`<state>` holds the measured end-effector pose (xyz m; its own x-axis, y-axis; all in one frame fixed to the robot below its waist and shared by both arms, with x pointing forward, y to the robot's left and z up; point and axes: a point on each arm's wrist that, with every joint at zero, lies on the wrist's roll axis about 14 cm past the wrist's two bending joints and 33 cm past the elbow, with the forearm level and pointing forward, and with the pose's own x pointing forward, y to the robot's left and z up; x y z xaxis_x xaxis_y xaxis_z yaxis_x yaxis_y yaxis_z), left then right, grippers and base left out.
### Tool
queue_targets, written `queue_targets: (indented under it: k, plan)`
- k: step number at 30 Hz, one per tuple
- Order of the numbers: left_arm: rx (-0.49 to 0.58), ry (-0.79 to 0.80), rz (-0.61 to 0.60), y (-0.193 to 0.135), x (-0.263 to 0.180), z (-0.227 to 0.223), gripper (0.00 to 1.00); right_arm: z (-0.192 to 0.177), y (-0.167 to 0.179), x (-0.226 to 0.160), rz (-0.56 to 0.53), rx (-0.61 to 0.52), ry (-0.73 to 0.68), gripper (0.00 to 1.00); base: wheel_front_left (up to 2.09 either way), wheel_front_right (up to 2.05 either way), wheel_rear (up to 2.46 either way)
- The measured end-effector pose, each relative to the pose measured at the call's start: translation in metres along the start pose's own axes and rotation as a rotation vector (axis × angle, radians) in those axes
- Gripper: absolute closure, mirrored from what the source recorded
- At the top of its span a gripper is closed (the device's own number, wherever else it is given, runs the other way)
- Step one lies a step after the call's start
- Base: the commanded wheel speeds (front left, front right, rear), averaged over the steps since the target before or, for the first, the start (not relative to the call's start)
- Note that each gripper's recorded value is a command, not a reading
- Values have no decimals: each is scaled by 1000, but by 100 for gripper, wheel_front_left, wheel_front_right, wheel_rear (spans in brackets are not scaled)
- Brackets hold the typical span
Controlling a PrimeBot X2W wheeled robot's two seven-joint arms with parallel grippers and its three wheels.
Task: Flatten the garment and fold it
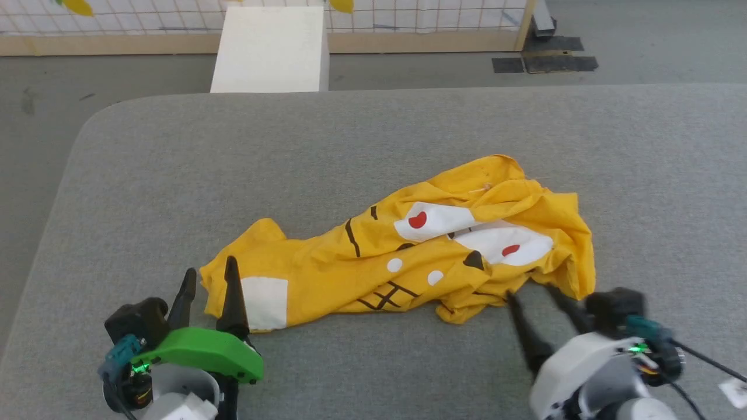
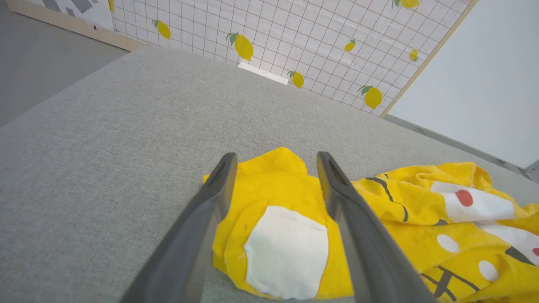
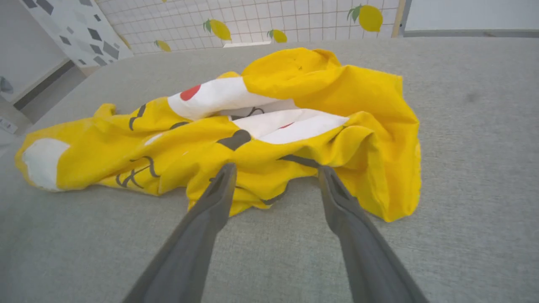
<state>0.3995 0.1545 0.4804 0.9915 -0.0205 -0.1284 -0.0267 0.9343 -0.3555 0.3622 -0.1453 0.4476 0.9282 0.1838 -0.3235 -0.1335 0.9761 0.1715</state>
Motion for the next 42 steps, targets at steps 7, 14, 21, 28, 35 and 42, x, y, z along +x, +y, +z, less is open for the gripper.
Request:
queue_targets:
  k: [7, 14, 21, 28, 35, 42]
  plan:
    - [32, -104, -35, -8, 3, 9, 0, -43, 50, 11, 159, -125, 234, 0, 0, 0, 0]
    - [30, -161, -41, -9, 13, 16, 0, -61, 59, 40, 199, -240, 388, 0, 0, 0, 0]
    - [43, -147, 15, 12, 15, 9, 0, -74, 55, 52, 197, -259, 504, 100, 0, 0, 0]
    - [44, -158, 20, 16, 13, 12, 0, -20, -28, 31, -74, -102, 284, 100, 0, 0, 0]
    - [37, -153, -46, -7, 15, 10, 0, 38, -138, -52, -467, -86, 127, 100, 0, 0, 0]
    - [31, -136, -125, -33, 19, 4, 0, -28, -193, -130, -681, 106, 355, 100, 0, 0, 0]
